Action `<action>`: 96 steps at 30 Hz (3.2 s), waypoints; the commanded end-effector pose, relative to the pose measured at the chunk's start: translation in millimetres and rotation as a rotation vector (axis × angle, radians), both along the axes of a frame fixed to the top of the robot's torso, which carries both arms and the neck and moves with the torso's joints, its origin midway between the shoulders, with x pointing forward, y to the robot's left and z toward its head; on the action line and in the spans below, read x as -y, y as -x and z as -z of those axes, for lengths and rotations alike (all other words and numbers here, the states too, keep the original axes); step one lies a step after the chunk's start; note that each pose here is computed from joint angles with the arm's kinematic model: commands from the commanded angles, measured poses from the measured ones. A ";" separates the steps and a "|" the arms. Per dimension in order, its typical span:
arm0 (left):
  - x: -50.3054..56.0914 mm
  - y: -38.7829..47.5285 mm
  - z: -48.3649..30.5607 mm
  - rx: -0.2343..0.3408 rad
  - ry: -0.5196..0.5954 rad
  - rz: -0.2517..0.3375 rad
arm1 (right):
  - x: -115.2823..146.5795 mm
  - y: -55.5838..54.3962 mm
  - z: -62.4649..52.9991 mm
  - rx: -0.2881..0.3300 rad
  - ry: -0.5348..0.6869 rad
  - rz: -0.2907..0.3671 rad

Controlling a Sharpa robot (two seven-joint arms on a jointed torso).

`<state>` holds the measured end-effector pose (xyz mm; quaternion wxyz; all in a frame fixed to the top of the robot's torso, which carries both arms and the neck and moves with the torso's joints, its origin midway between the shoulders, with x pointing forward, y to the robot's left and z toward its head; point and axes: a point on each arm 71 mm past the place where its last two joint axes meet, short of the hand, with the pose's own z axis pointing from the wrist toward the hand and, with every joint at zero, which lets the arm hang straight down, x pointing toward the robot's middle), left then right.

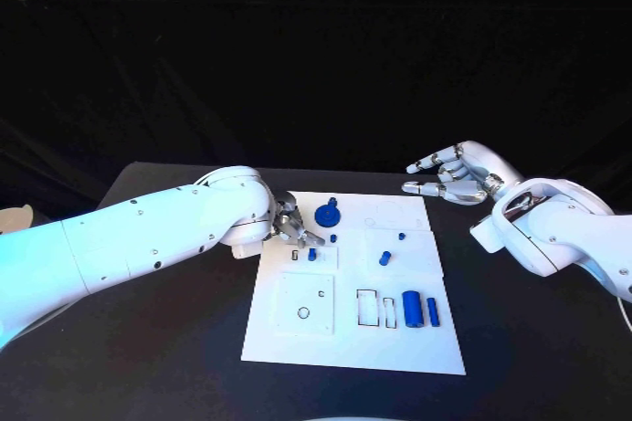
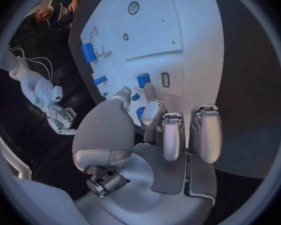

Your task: Assemble the parts on the task board

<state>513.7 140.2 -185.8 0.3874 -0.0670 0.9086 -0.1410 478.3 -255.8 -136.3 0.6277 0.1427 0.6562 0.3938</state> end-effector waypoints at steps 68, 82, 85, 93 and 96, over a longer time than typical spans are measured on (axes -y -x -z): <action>-20.2 -70.0 -6.5 -0.082 -0.145 -0.045 | -6.0 -4.6 5.2 -0.012 -0.002 -0.020; -17.9 -70.0 -5.6 -0.089 -0.120 -0.047 | -6.6 -4.7 5.4 -0.013 -0.002 -0.022; -17.8 -70.1 -5.6 -0.089 -0.114 -0.049 | -6.7 -4.7 5.5 -0.013 -0.002 -0.022; -16.0 -70.4 -6.3 -0.078 -0.091 -0.053 | -7.0 -4.9 5.6 -0.015 -0.002 -0.023; -16.0 -70.7 -6.8 -0.073 -0.064 -0.061 | -7.0 -4.9 5.7 -0.016 -0.001 -0.023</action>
